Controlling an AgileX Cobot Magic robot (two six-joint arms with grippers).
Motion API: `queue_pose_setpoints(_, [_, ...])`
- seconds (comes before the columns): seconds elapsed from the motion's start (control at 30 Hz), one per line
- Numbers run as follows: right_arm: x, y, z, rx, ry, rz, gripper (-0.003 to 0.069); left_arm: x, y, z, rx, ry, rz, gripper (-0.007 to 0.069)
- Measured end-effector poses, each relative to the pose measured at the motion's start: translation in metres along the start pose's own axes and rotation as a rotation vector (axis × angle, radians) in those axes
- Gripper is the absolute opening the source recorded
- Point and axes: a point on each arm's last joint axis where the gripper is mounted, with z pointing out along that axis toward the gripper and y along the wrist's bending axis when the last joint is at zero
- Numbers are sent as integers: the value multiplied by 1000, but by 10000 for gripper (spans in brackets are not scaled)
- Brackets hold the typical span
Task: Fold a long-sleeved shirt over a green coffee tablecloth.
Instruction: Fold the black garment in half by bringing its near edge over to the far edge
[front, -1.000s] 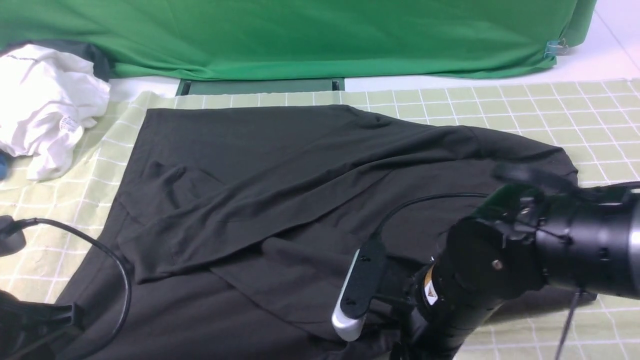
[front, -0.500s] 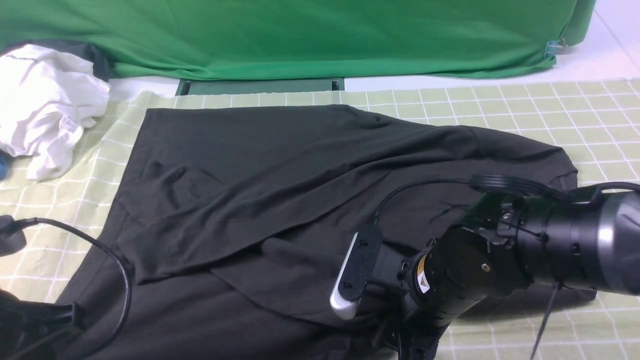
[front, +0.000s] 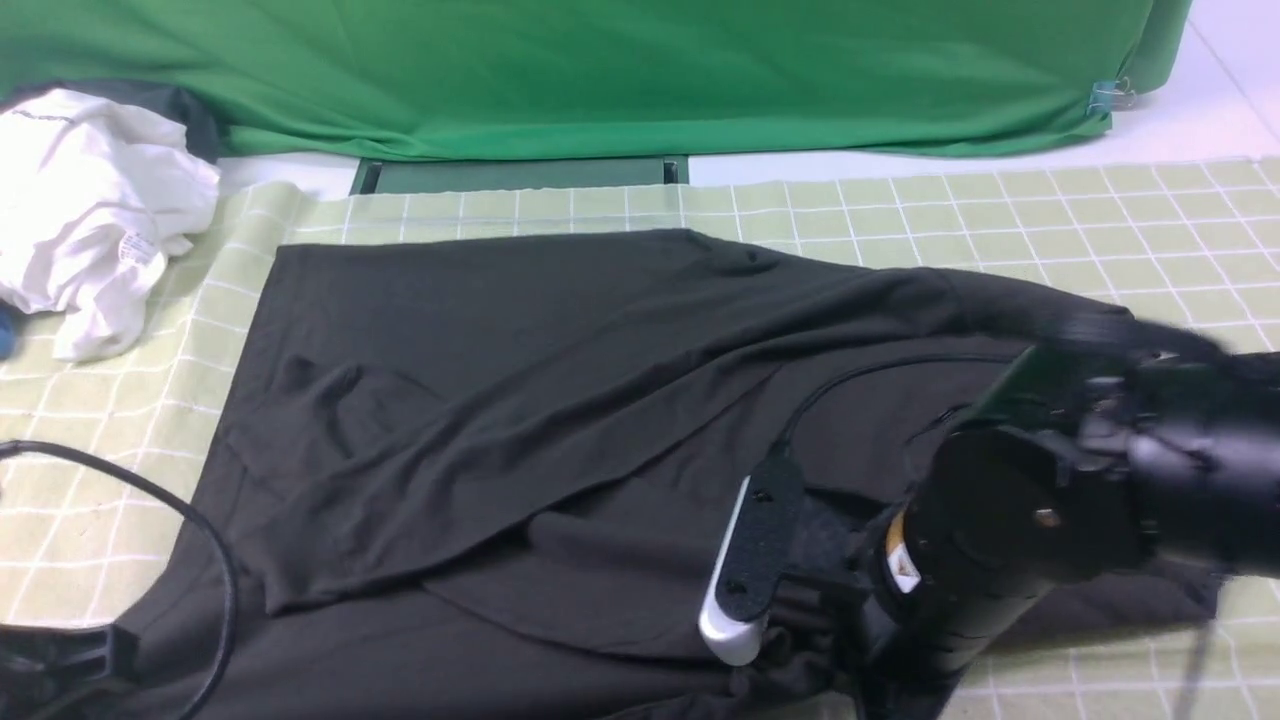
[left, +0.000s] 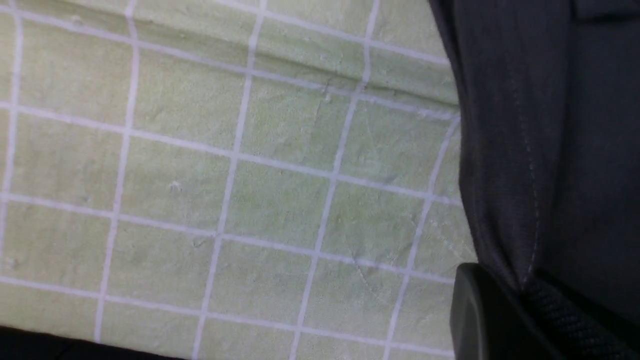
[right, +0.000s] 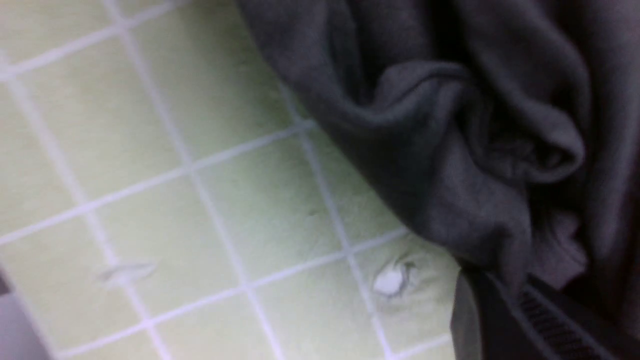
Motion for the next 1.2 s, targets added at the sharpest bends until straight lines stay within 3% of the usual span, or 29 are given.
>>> queue_pose_setpoints(0.2, [2,-7,-46,82,-133,8,20,-25,-5,-20,14,-114,-16,22])
queue_pose_setpoints(0.5, [-18,-73,-84,218,-235,64,18,-116,-22,-15,53,-164,-40,23])
queue_pose_setpoints(0.9, [-57,-185,-30,262,-184,120,18,-265,-43,43,71,-175,-54,23])
queue_pose_setpoints(1.2, [-74,-234,9,296,-203,148,18,-322,-49,101,74,-161,-77,23])
